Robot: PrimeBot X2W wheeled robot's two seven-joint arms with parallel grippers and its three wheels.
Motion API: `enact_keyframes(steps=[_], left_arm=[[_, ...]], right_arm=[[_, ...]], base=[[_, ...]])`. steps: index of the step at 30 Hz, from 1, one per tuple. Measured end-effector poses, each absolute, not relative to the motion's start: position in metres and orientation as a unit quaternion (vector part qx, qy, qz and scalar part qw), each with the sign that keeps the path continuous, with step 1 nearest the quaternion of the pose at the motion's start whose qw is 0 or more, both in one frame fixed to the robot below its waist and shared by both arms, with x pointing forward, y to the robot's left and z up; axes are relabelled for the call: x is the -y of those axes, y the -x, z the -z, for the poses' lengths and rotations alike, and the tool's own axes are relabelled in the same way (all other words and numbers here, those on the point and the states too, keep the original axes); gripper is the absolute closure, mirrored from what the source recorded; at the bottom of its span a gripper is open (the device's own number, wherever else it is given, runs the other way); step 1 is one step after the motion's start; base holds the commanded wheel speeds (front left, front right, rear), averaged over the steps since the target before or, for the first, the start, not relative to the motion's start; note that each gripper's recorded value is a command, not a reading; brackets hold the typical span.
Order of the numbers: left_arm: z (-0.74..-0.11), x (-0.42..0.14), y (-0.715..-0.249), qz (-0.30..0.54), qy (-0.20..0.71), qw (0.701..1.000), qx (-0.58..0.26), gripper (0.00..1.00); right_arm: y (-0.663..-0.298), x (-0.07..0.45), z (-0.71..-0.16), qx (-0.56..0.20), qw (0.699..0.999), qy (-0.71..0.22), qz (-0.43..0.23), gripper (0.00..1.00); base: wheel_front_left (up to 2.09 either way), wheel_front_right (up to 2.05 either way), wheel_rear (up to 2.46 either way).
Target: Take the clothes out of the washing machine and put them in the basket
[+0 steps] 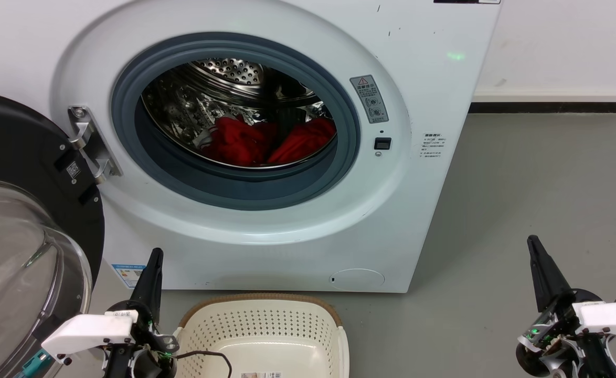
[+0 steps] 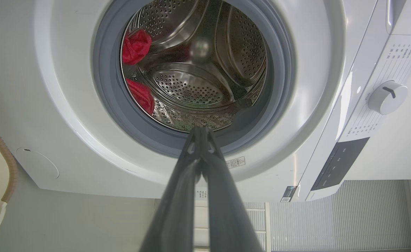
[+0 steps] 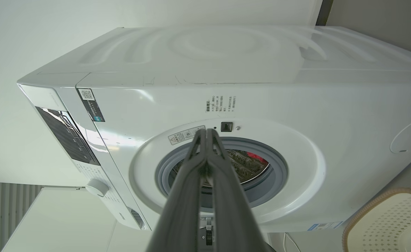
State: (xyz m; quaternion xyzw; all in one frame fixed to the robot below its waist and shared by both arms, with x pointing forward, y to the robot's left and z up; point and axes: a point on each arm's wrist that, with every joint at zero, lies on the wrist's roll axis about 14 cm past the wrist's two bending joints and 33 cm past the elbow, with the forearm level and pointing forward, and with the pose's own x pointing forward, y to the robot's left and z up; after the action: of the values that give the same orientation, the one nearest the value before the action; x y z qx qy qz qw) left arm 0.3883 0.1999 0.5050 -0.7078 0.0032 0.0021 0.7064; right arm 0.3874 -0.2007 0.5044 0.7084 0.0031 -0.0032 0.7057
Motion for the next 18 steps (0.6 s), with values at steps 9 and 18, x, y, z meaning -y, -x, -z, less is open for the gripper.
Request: enact_keyframes(steps=[9,18], left_arm=[[-0.499,-0.199,-0.386,-0.008,0.708,0.706,-0.01,1.0],[-0.475,-0.202,-0.373,-0.043,0.701,0.712,-0.027,0.0]], right_arm=[[-0.385,0.201,-0.499,-0.009,0.705,-0.709,0.01,1.0],[-0.373,0.202,-0.475,-0.027,0.707,-0.706,0.041,0.0]], base=[[0.0,0.0,0.0],[0.0,0.0,0.0]])
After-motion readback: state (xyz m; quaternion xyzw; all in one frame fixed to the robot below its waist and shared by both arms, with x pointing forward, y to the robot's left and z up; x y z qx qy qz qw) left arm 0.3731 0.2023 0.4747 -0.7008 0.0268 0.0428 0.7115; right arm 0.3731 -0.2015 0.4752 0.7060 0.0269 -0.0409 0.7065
